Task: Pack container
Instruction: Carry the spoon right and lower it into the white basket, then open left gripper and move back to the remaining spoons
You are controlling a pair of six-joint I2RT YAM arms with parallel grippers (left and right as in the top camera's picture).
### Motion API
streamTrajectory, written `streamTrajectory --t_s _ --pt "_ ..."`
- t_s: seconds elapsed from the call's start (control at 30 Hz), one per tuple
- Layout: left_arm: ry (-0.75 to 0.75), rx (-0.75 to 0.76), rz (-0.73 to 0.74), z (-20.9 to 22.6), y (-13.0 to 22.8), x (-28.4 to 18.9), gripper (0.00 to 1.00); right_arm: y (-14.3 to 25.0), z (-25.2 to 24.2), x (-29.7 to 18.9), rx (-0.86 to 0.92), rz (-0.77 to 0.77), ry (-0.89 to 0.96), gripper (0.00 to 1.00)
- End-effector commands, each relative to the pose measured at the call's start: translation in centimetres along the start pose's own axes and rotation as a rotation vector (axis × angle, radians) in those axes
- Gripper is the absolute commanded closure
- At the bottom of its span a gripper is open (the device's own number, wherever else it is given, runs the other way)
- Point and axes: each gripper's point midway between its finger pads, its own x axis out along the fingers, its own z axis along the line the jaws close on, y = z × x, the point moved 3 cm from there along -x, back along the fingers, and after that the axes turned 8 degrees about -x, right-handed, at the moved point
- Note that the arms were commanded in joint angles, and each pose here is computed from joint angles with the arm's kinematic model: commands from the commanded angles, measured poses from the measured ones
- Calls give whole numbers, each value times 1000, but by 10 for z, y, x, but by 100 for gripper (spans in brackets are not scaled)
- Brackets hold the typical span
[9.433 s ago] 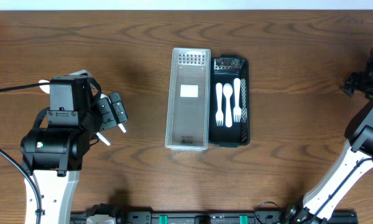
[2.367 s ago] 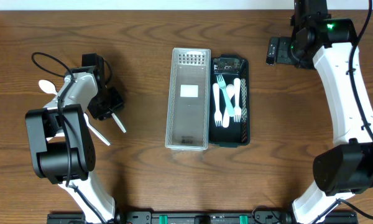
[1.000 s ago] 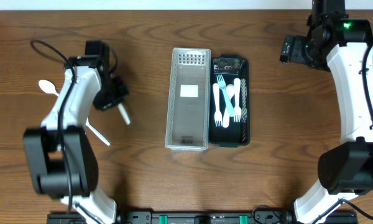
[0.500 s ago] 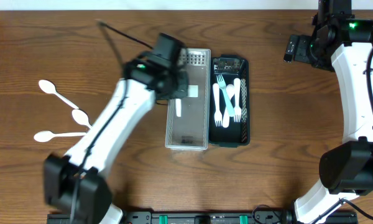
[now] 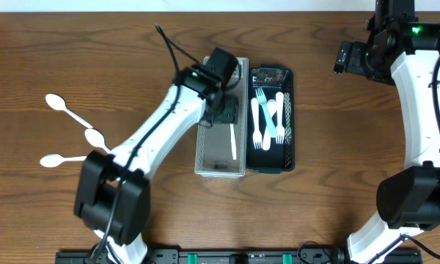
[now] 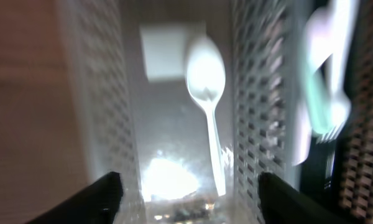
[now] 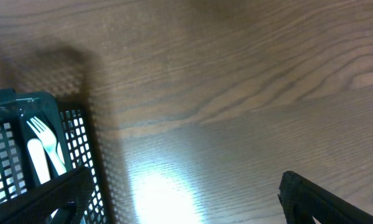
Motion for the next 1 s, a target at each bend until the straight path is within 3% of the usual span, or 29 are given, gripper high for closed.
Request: streamTrajectory --t_s 0.0,0.07,0.17,0.27,0.33,0.47,0.67,0.97 --pt "-36 -6 -313 12 -49 -98 16 1 -2 4 -13 11 -1 1" --pt "-90 -76 -421 39 -64 -135 2 1 -2 4 -21 11 0 1" --pt "-174 -311 -513 107 -73 -174 2 1 -2 4 -34 11 0 1" --pt "-261 -641 -521 193 -66 -190 2 1 -2 4 -57 12 -1 1" --pt "-295 -832 -496 247 -57 -191 2 2 -2 4 -65 12 -1 1" --pt "-293 -1052 -438 328 -42 -175 2 2 -2 4 -65 13 0 1" --pt "-364 -1201 -324 400 -31 -125 2 2 -2 4 -65 15 0 1" --pt "-380 -1231 -253 436 -42 -54 2 8 -2 4 -55 41 1 1"
